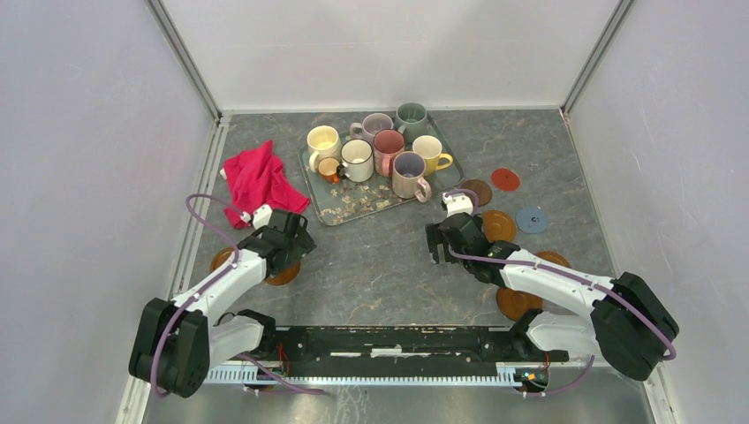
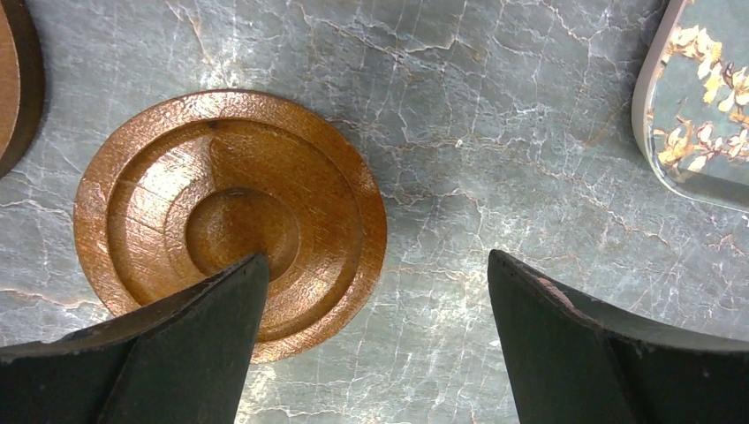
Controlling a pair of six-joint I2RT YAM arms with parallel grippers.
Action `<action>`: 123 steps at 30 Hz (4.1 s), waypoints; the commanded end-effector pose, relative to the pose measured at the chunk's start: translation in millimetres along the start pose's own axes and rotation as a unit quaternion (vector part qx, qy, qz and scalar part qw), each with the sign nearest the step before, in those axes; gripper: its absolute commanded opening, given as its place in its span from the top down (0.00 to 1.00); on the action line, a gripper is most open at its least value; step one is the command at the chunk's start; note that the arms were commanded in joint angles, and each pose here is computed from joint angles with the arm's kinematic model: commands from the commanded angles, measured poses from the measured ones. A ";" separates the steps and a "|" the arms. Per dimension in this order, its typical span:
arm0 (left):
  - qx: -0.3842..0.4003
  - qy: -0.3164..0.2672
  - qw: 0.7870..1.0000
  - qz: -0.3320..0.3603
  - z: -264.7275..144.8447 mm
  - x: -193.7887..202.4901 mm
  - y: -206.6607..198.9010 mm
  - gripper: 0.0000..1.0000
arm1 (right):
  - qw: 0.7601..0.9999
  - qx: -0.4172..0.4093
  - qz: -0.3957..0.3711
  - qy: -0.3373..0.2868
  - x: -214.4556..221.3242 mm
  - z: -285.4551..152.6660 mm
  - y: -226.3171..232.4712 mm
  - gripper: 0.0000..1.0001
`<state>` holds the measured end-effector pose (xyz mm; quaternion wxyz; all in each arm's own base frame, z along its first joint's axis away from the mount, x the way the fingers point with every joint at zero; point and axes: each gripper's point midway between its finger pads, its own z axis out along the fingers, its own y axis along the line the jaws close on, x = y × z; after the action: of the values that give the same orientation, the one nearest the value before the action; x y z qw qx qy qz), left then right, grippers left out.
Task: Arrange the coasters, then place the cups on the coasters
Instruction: Move the coaster to the corner of the board, then move the coaster to the center of the board.
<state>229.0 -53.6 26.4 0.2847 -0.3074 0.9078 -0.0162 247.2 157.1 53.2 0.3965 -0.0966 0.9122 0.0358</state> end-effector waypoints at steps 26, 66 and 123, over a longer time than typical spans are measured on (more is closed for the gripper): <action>0.082 -0.034 0.993 0.075 -53.7 -44.5 -55.7 0.00 | 0.994 0.091 0.050 -0.026 -38.4 4.6 -41.9 0.02; 0.212 -0.027 0.965 0.151 -86.6 -36.3 -116.7 0.00 | 0.958 0.226 0.159 0.075 28.3 32.9 -160.7 0.02; 0.266 0.041 0.945 0.183 -87.6 38.1 -149.4 0.00 | 0.999 0.019 0.028 0.007 -8.3 -8.4 25.5 0.02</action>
<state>238.4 -171.1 109.4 0.3147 -0.0603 0.9305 -0.1772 242.4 224.3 67.0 0.3855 -0.0854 0.9161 0.0693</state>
